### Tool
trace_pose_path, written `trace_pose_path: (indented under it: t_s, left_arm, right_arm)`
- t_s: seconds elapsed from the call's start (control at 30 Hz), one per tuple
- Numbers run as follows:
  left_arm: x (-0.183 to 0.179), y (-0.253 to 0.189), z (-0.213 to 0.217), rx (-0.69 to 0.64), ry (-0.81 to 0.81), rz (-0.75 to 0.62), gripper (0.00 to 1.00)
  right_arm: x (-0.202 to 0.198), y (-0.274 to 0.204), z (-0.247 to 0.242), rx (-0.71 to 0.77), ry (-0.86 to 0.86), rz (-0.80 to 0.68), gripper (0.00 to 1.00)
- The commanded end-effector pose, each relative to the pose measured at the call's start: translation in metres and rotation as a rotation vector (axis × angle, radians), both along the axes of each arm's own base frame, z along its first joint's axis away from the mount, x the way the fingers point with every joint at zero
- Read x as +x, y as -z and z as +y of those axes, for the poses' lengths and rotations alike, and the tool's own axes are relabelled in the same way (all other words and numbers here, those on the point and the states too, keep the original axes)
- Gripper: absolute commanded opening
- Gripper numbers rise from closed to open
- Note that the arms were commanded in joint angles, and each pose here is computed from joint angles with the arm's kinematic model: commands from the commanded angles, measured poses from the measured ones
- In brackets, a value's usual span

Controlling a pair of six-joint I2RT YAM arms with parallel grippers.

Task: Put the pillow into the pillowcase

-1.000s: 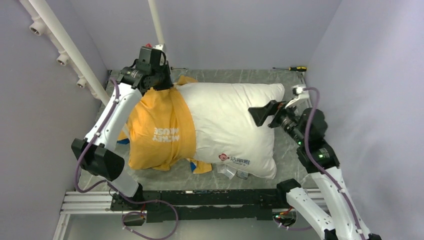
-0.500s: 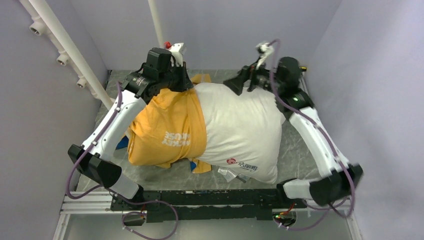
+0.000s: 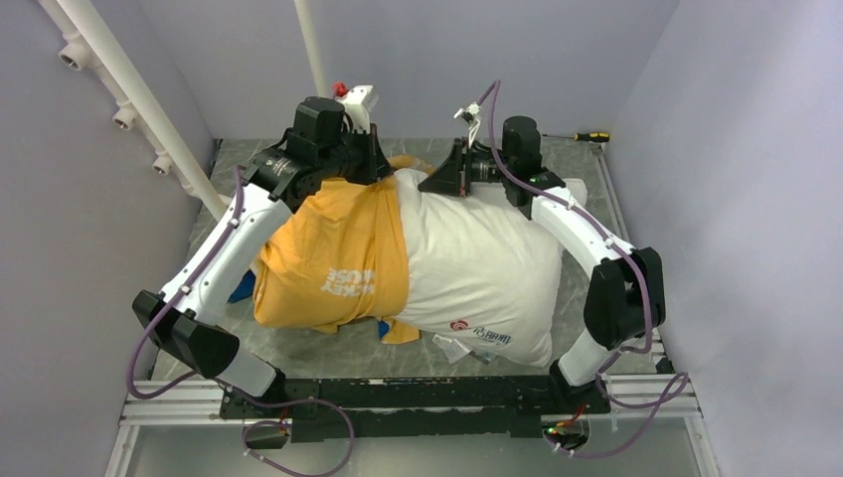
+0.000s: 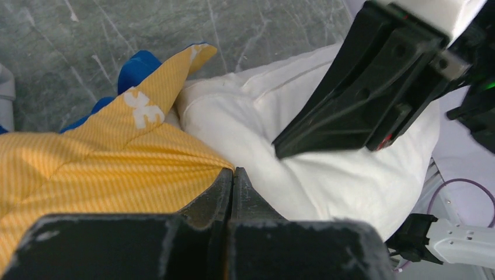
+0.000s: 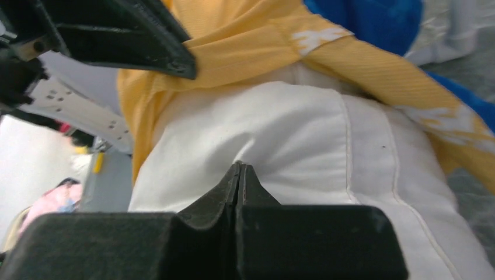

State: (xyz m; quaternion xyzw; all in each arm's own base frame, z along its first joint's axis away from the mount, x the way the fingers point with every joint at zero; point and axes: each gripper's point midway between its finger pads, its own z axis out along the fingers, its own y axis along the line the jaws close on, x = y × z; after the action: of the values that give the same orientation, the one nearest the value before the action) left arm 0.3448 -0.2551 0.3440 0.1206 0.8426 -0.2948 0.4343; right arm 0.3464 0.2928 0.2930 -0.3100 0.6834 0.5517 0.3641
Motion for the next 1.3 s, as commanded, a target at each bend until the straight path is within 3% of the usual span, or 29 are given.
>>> trace_pose_path:
  t_s: [0.0, 0.2, 0.43, 0.6, 0.73, 0.93, 1.1, 1.27]
  left_arm:
    - [-0.006, -0.077, -0.054, -0.219, 0.203, -0.164, 0.0]
    - [-0.024, -0.095, -0.116, -0.266, 0.383, -0.137, 0.0]
    - [-0.105, -0.133, -0.186, -0.418, 0.682, -0.083, 0.0]
    - [-0.162, -0.177, -0.197, -0.537, 0.795, -0.135, 0.0]
    - [-0.185, -0.206, -0.184, -0.62, 0.807, -0.157, 0.0]
    - [-0.223, -0.209, -0.181, -0.649, 0.832, -0.11, 0.0]
    - [-0.241, -0.165, -0.191, -0.537, 0.825, -0.024, 0.0]
    - [-0.249, -0.13, -0.189, -0.486, 0.787, 0.016, 0.0]
  right_arm:
    - [-0.073, -0.046, 0.023, 0.147, -0.269, -0.019, 0.0]
    - [-0.096, -0.076, 0.014, 0.258, -0.158, -0.037, 0.0]
    - [-0.105, -0.122, -0.008, 0.456, 0.057, -0.091, 0.0]
    - [-0.103, -0.132, -0.021, 0.476, 0.171, -0.168, 0.0]
    - [-0.104, -0.135, -0.028, 0.474, 0.22, -0.213, 0.0]
    - [-0.095, -0.153, -0.04, 0.506, 0.313, -0.279, 0.0]
    - [-0.095, -0.175, -0.054, 0.566, 0.384, -0.315, 0.0]
    - [-0.084, -0.169, -0.081, 0.604, 0.572, -0.29, 0.0]
